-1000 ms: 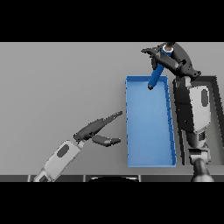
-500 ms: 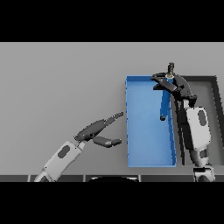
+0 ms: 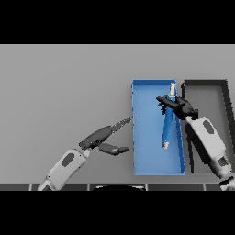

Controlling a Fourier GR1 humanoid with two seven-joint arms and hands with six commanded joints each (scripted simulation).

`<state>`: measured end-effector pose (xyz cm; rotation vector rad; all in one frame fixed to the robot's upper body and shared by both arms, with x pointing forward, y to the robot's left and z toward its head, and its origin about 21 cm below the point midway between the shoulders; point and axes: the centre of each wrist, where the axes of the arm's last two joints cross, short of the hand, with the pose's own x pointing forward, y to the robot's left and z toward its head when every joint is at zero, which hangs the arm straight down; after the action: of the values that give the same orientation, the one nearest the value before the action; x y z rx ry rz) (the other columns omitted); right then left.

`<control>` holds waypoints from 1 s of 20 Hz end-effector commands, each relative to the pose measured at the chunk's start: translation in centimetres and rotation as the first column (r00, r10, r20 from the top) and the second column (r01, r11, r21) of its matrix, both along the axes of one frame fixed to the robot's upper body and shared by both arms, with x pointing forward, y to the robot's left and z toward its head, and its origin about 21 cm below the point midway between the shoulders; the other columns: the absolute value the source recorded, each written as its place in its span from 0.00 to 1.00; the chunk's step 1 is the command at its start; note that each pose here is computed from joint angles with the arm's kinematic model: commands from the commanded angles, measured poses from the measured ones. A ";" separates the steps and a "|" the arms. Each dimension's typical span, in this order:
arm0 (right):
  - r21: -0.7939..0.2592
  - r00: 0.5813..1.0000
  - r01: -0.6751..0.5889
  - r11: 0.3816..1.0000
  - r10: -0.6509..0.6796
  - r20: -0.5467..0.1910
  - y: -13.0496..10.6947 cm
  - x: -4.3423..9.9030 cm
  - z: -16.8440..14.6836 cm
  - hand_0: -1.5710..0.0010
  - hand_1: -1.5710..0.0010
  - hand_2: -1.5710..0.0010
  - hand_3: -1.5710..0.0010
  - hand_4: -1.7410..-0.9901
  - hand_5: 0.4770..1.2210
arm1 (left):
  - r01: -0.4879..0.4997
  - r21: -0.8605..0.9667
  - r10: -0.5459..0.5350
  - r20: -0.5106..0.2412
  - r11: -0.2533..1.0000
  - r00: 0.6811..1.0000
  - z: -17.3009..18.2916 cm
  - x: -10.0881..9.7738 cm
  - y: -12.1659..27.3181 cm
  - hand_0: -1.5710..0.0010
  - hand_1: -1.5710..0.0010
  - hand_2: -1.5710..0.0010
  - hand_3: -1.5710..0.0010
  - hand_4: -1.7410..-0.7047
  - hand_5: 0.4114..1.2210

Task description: Pick up the blue pipe and place it into the blue bin.

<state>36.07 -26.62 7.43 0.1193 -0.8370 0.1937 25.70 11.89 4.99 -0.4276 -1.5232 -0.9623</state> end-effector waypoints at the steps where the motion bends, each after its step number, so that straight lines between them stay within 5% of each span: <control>1: -0.003 1.000 -0.004 1.000 0.004 -0.017 -0.1 0.1 0.1 0.62 0.64 0.65 0.79 0.58 0.95 | 0.003 -0.004 -0.003 0.003 1.000 1.000 -0.1 -0.1 0.2 1.00 1.00 1.00 1.00 0.88 0.08; 4: -0.105 0.983 -0.169 0.980 0.176 0.053 0.5 -0.6 1.2 0.80 0.82 0.82 0.89 0.70 0.76 | 0.002 -0.010 -0.002 0.000 1.000 1.000 0.0 -0.1 0.5 1.00 1.00 1.00 1.00 0.88 0.08; 9: -0.216 0.969 -0.238 0.947 0.247 0.019 1.3 -0.8 1.6 0.92 0.94 0.94 0.96 0.74 0.54 | 0.004 -0.004 -0.004 -0.001 1.000 1.000 0.0 -0.1 0.2 1.00 1.00 1.00 1.00 0.88 0.07; 20: -0.233 0.969 -0.229 0.945 0.244 0.035 1.3 -1.0 1.4 0.99 0.99 0.99 0.99 0.74 0.39 | 0.000 0.013 0.000 0.006 1.000 1.000 -0.8 -0.9 -0.5 1.00 1.00 1.00 1.00 0.88 0.08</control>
<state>35.08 -25.30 8.88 -0.0024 -0.8589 0.5206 24.84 11.42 4.23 -0.4161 -1.5209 -0.9742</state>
